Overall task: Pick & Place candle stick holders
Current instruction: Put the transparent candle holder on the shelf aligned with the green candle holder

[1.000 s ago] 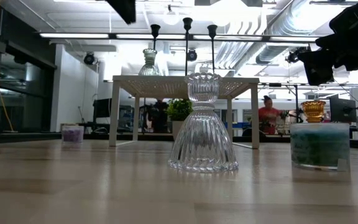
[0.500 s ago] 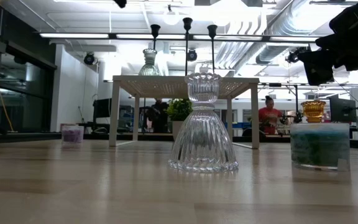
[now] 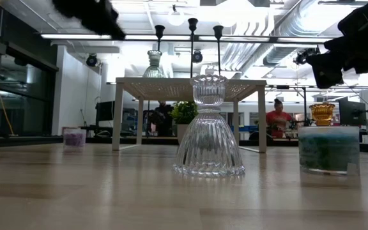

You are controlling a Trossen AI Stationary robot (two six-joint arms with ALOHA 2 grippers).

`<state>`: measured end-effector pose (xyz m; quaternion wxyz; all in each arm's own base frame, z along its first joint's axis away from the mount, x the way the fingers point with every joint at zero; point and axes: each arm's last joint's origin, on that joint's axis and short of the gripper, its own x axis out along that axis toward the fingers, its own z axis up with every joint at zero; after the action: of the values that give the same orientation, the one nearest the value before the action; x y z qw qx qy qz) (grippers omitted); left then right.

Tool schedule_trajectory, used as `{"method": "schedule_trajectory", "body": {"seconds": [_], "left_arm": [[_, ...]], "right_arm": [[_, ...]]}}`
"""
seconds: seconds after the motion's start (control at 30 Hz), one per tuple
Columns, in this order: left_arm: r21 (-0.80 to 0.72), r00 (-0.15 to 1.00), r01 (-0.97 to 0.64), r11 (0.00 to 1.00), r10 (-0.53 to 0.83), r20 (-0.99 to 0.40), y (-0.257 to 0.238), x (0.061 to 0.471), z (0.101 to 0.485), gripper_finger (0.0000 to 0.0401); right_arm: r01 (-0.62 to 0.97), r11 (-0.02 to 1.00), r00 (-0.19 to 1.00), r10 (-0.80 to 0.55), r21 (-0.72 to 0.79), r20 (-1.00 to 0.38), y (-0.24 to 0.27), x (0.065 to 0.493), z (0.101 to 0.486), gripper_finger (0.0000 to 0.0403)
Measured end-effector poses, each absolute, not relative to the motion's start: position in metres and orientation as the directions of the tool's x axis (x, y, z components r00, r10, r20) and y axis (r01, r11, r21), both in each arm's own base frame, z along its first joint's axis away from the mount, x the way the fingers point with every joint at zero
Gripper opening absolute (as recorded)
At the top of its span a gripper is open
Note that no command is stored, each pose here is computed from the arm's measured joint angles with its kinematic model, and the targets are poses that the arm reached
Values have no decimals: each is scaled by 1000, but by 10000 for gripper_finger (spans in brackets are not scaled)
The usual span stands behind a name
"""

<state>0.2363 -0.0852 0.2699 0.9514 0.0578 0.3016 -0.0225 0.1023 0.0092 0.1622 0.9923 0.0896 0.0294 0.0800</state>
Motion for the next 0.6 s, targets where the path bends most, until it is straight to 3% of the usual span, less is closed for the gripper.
{"method": "schedule_trajectory", "body": {"seconds": [0.1, 0.2, 0.33, 0.6], "left_arm": [[106, 877, 149, 983, -82, -474, -97, 238, 235, 96], [53, 895, 101, 993, -68, -441, -107, 242, 204, 113], [-22, 905, 29, 999, -35, -423, -120, 254, 179, 157], [-68, 922, 91, 994, -110, -371, -149, 299, 145, 235]], "right_arm": [[-153, 971, 985, 164, 182, -45, 9, 102, 162, 191], [-153, 971, 985, 164, 183, -49, 9, 103, 162, 191], [-152, 971, 985, 164, 184, -56, 9, 103, 161, 191], [-150, 971, 984, 164, 184, -63, 9, 103, 161, 191]]}}
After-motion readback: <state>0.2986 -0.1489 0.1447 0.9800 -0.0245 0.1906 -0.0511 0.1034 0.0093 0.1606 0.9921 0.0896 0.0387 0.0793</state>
